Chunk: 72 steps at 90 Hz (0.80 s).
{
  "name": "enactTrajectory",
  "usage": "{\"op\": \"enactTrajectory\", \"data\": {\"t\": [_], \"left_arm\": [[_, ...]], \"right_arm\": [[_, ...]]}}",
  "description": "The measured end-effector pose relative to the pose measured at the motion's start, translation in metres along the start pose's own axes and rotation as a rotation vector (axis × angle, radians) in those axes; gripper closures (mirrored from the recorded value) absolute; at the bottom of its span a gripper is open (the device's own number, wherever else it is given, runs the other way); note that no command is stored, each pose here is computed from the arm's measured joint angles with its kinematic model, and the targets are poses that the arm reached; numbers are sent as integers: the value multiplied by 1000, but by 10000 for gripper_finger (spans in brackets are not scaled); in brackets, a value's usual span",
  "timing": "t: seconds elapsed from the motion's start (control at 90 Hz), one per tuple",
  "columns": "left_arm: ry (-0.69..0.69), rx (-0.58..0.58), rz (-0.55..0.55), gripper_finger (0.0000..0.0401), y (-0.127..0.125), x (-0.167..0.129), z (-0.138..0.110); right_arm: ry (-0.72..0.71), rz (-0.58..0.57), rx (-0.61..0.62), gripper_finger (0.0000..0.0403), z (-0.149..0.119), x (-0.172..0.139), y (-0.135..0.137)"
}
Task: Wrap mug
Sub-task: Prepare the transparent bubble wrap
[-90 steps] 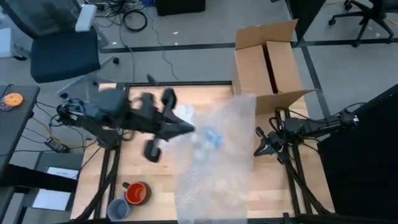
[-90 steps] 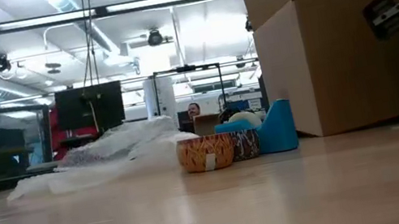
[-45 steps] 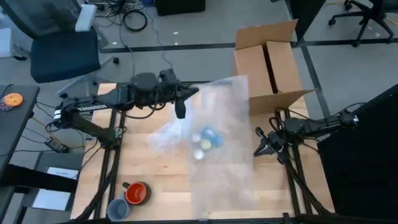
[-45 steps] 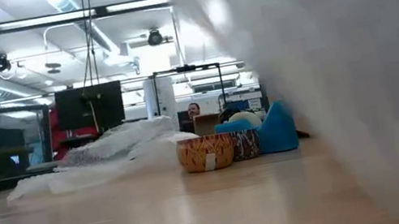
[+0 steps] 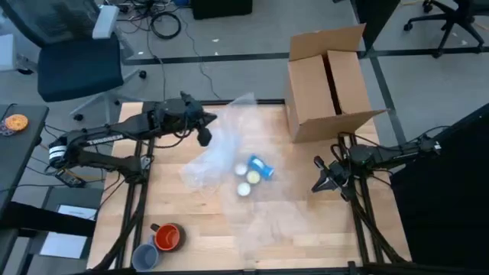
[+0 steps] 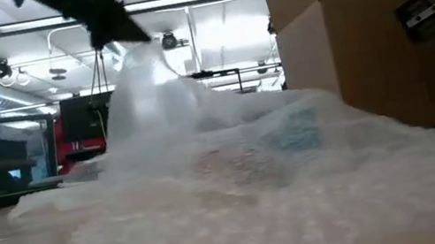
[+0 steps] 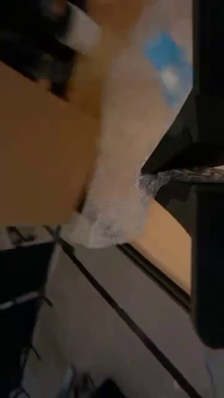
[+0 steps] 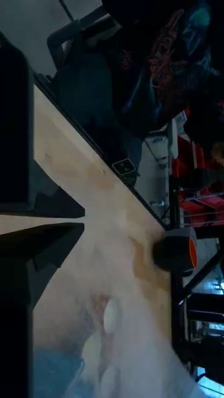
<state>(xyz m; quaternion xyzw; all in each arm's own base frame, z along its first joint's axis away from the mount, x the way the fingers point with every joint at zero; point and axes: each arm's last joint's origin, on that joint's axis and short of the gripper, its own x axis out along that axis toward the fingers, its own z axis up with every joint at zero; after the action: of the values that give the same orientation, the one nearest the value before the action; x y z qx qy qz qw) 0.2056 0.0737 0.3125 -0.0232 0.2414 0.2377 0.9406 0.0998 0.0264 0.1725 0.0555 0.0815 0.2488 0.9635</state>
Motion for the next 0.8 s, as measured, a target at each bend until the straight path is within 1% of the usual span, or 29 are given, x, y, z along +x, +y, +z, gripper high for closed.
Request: {"op": "enactTrajectory", "data": {"t": [0.122, 0.244, 0.3, 0.389, 0.444, 0.578, 0.633, 0.7, 0.8], "left_arm": [[155, 32, 6, 396, 2, -13, -21], [290, 62, 6, 379, 3, -29, -36], [313, 47, 3, 370, 2, -38, -40], [312, -15, -20, 354, 1, -53, -43], [317, -63, -75, 345, 0, -62, -45], [313, -164, -300, 330, -9, -81, -47], [314, -189, -374, 326, -13, -85, -47], [297, -207, -419, 323, -18, -91, -46], [314, -190, -468, 319, -26, -95, -48]], "right_arm": [[0, 0, 0, 400, 0, 0, 0], [0, 1, 0, 400, 0, 0, 0], [0, 0, 0, 400, 0, 0, 0], [0, 0, 0, 400, 0, 0, 0], [0, 0, 0, 400, 0, 0, 0], [0, 0, 0, 400, 0, 0, 0], [0, 1, 0, 400, 0, 0, 0], [0, 1, 0, 400, 0, 0, 0], [0, 1, 0, 400, 0, 0, 0]]}}
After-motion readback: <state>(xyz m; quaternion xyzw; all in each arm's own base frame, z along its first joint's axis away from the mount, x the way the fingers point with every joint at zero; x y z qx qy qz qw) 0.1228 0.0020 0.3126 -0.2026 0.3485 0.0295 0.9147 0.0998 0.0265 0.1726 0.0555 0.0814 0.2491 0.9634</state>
